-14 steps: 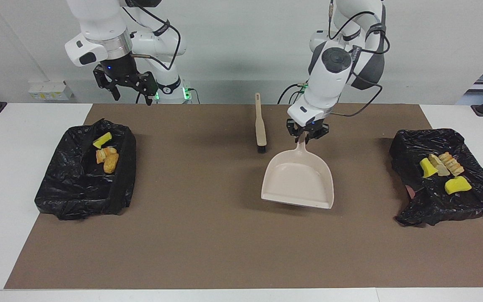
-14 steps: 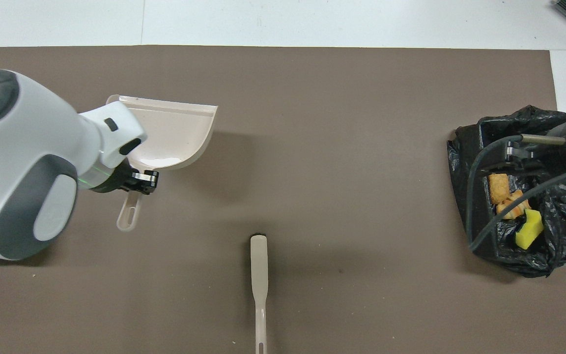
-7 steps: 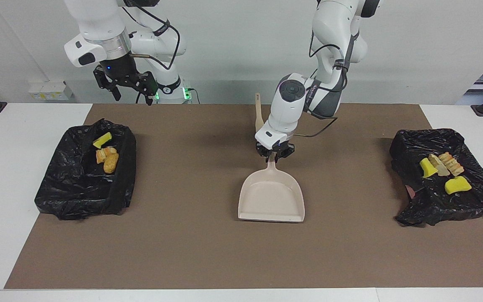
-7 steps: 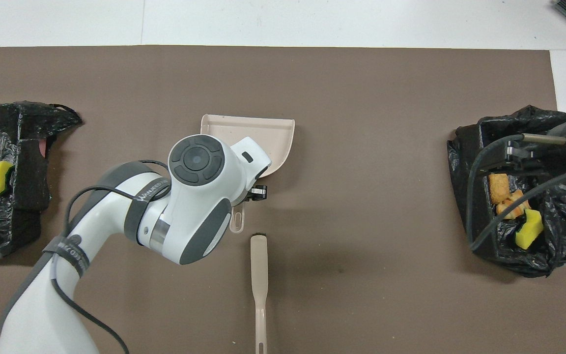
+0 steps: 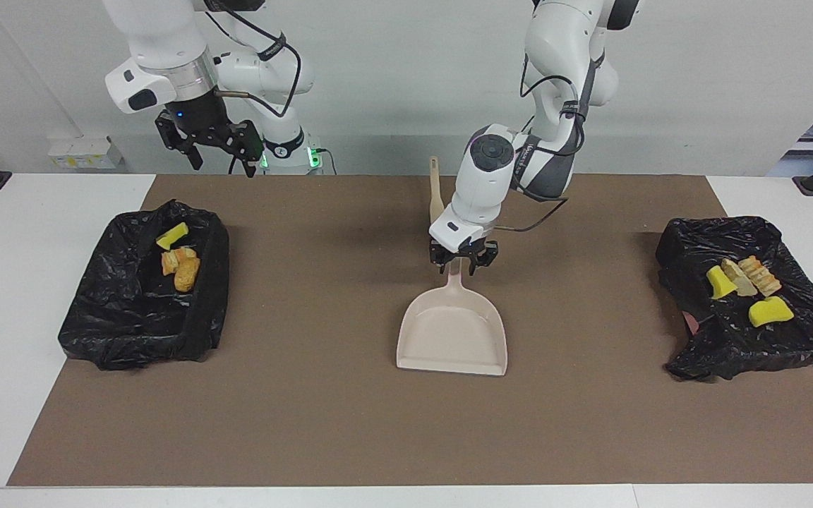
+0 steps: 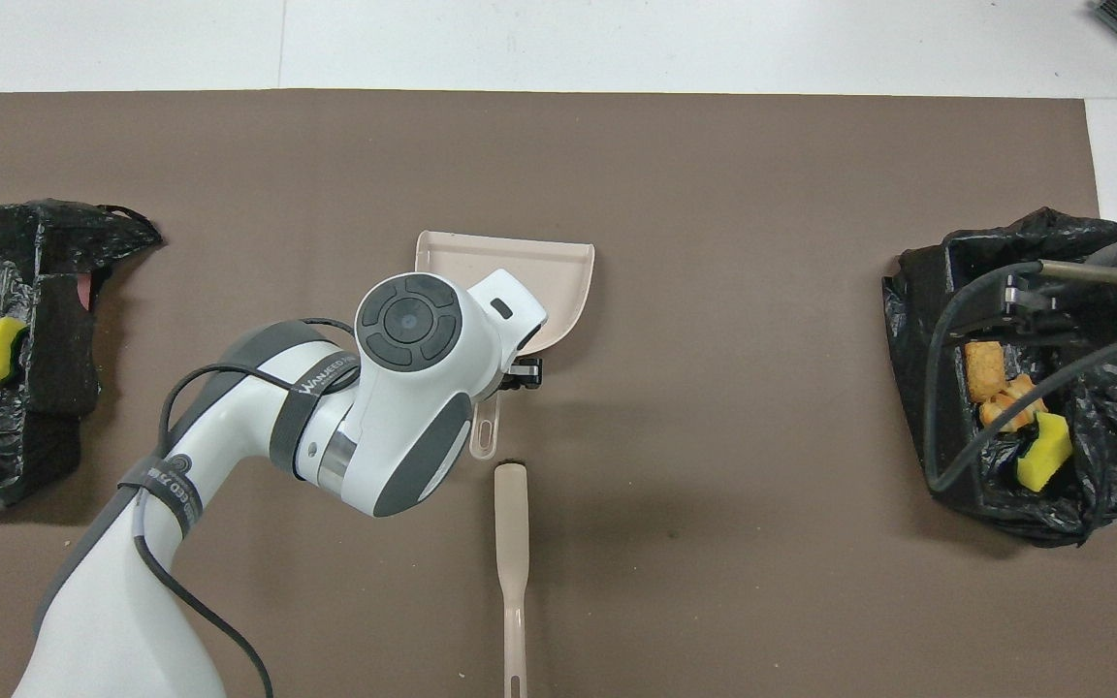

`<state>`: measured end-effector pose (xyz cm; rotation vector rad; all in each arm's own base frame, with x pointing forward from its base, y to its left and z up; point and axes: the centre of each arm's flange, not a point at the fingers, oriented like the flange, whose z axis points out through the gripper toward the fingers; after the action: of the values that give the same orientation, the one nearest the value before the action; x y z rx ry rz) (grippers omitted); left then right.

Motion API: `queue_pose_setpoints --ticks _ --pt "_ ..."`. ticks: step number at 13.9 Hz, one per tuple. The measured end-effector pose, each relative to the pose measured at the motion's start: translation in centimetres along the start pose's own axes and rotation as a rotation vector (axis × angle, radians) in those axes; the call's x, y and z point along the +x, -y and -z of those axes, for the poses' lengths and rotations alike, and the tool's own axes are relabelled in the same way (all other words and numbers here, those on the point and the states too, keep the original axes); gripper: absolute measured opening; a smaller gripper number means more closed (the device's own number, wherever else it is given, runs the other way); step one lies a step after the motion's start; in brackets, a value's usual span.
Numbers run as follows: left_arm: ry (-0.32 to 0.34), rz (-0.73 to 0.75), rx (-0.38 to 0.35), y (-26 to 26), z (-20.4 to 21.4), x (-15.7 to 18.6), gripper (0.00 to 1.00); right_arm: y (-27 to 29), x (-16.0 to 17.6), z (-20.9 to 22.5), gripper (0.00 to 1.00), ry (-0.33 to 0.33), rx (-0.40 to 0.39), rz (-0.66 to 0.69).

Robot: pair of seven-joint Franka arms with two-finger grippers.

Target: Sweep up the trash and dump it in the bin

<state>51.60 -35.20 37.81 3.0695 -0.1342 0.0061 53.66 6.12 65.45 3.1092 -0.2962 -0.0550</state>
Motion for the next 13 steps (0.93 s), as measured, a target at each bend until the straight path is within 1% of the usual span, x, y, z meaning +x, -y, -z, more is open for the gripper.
queue_pose_setpoints --ticks 1,2,4,9,13 --pt "0.002 0.013 0.004 0.9 0.5 0.4 0.93 0.0 0.0 0.0 1.00 0.000 0.000 0.000" --pt "-0.004 0.030 0.003 2.0 1.3 1.1 1.00 0.0 0.0 0.0 1.00 0.000 0.000 0.000" --pt "-0.024 0.065 -0.002 4.9 3.2 2.7 1.00 0.0 0.0 0.0 1.00 0.000 0.000 0.000" --pt "-0.020 0.060 0.006 14.7 8.5 6.4 1.00 0.0 0.0 0.0 1.00 0.000 0.001 0.000" --pt "-0.015 0.057 0.008 23.1 11.6 7.4 1.00 0.0 0.0 -0.1 1.00 0.002 0.000 0.000"
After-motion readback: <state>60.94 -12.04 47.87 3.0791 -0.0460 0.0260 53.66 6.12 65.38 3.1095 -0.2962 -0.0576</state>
